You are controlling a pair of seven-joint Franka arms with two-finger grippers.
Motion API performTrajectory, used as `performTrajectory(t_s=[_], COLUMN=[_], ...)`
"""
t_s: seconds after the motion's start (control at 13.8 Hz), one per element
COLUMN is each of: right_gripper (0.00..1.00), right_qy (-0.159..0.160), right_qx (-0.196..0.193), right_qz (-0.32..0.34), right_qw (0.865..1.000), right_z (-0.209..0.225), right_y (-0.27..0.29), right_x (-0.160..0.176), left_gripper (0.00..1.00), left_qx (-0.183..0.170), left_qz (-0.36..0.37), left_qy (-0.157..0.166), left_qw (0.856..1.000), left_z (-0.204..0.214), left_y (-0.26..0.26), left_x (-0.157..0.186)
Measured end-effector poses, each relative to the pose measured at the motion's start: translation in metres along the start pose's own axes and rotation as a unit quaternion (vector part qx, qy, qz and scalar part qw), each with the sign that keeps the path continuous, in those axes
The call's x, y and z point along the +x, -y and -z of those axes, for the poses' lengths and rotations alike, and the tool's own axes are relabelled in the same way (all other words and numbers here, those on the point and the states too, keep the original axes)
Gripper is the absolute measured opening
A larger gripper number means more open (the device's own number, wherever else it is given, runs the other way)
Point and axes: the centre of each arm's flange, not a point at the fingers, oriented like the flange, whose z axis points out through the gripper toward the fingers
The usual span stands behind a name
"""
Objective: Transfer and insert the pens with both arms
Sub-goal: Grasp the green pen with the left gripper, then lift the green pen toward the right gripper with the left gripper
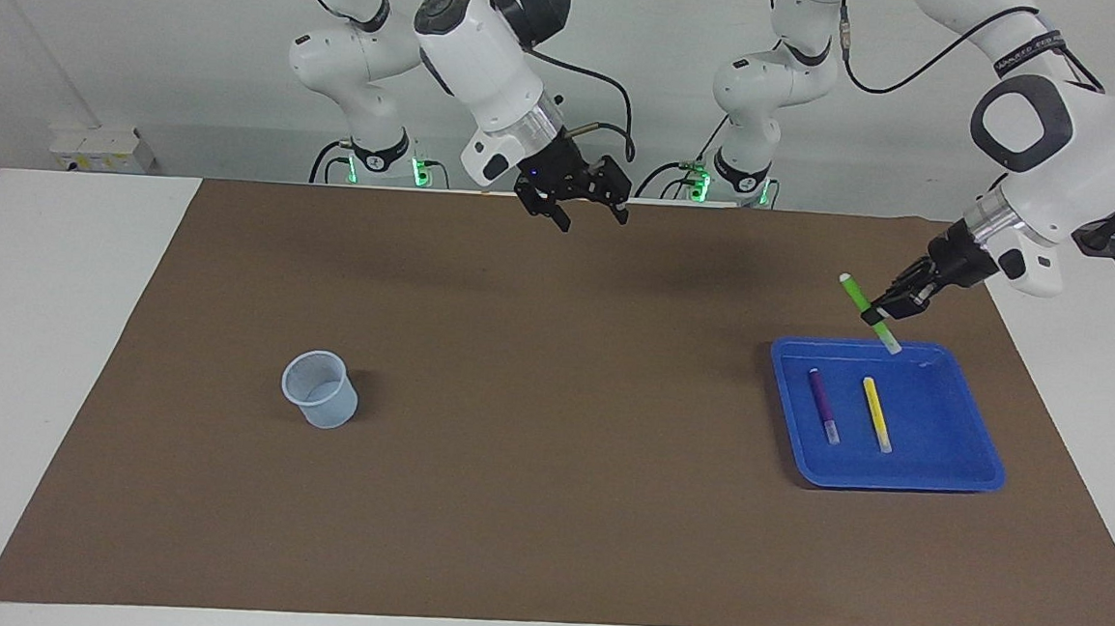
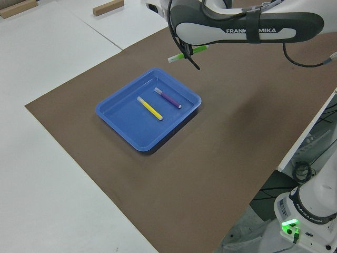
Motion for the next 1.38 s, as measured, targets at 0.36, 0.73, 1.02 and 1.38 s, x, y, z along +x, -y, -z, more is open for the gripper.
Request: performTrajectory(t_s=[0.36, 0.73, 1.02, 1.38], right_gripper=[1.0, 1.0, 1.0, 1.0], right_qy=[0.001, 0.016, 0.013, -0.013], right_qx=[0.0, 0.017, 0.06, 0.094], right_qz=[-0.007, -0.025, -0.049, -0.075], right_qw=[1.0, 0.999, 0.997, 0.993], right_z=[-0.001, -0.004, 0.0, -0.011], right_y=[0.001, 0.007, 0.015, 0.039], right_x=[-0.001, -0.008, -0.008, -0.027], left_gripper=[0.17, 0.17, 0.17, 0.17], left_qx=[0.0, 0.004, -0.01, -0.015], left_qz=[0.105, 0.138, 0.161, 0.187], left_qy=[0.034, 0.059, 0.089, 0.084], left_qw=[0.994, 0.989, 0.983, 0.979], left_z=[-0.011, -0.039, -0.061, -0.08], left_y=[-0.047, -0.06, -0.051, -0.073], left_x=[-0.089, -0.118, -0.13, -0.178])
